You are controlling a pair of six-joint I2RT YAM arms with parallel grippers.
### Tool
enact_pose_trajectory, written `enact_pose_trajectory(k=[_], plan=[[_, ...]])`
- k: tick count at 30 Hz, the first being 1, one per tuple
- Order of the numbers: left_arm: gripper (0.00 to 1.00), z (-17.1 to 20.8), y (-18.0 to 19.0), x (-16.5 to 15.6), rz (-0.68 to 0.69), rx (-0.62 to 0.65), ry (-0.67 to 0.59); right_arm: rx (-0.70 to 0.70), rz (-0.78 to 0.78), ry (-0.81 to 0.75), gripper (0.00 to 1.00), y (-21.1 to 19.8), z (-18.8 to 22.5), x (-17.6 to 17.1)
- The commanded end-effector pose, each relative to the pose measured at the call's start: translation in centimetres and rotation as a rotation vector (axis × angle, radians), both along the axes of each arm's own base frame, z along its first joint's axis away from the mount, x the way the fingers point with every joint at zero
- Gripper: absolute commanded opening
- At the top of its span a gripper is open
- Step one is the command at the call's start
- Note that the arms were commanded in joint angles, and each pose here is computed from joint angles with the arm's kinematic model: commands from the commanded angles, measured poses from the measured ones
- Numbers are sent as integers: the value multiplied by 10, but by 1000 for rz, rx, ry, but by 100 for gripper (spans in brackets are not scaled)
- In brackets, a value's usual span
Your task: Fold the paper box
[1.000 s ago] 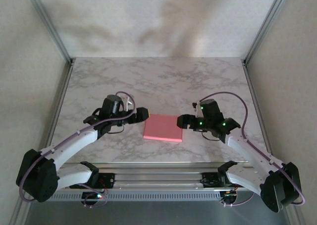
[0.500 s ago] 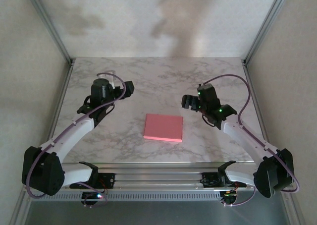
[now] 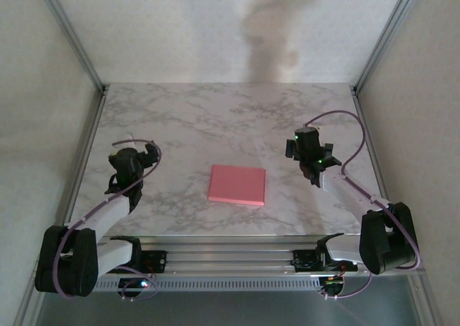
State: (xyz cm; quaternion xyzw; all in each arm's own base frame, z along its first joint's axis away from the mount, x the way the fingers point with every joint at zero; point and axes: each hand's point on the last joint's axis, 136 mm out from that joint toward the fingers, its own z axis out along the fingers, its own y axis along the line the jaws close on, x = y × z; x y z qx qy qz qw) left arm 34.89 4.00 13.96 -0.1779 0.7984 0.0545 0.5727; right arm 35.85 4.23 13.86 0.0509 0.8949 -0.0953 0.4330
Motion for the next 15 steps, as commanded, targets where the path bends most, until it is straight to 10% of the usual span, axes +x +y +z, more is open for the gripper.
enact_pose_trajectory(k=[1,15], plan=[[99,19,10,7,39,63,-117,0,-43,-87,99,-20,13,7],[99,7,-4,17,-73,123,-254,-36,-65,-219,99,-57,-25,13]])
